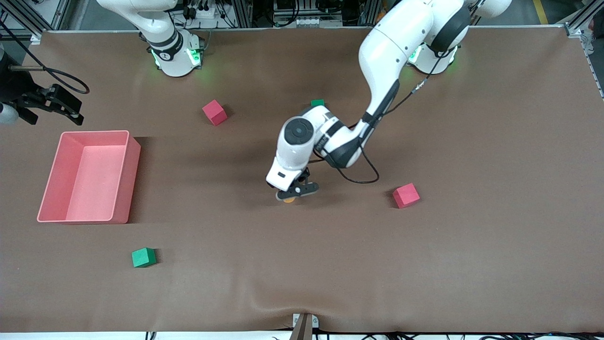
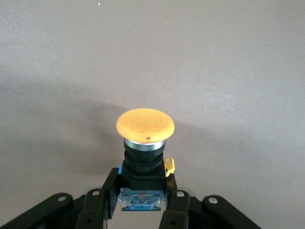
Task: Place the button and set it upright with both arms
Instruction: 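Lift the button and rotate it cap-up with the left gripper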
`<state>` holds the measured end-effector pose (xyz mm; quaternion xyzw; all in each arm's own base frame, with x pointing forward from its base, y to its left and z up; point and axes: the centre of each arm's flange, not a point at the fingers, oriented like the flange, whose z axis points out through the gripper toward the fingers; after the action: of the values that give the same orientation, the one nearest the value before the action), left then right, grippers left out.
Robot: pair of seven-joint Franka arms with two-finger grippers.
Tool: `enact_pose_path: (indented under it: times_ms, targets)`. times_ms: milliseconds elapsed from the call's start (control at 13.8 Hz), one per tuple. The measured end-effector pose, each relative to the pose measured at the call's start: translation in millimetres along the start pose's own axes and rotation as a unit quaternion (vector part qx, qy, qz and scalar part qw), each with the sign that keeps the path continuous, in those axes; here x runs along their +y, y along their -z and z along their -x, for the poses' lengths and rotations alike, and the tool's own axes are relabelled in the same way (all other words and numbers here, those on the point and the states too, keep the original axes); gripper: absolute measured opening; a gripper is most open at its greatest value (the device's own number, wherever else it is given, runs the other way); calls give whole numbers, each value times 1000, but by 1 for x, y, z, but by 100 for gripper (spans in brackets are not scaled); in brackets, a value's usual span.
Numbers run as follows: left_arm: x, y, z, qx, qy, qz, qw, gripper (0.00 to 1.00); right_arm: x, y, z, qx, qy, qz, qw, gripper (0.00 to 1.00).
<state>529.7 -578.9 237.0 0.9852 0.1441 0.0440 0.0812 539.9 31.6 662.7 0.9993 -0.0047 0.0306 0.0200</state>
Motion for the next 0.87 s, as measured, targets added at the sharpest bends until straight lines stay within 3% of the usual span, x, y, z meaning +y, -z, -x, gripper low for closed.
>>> enact_pose_path:
  times_ms: [218, 436, 727, 872]
  targets:
    - [18, 0, 37, 93, 13, -21, 995, 41, 2, -1, 0, -3, -2, 0, 1000, 100]
    - [33, -7, 87, 188, -13, -30, 982, 41, 3, -2, 0, -5, -3, 0, 1000, 100]
    - [39, -24, 139, 272, 2, -8, 962, 41, 8, -3, 0, -6, -8, 0, 1000, 100]
    - [33, -40, 162, 308, -4, -14, 951, 41, 12, -3, 0, -7, -11, -1, 1000, 100]
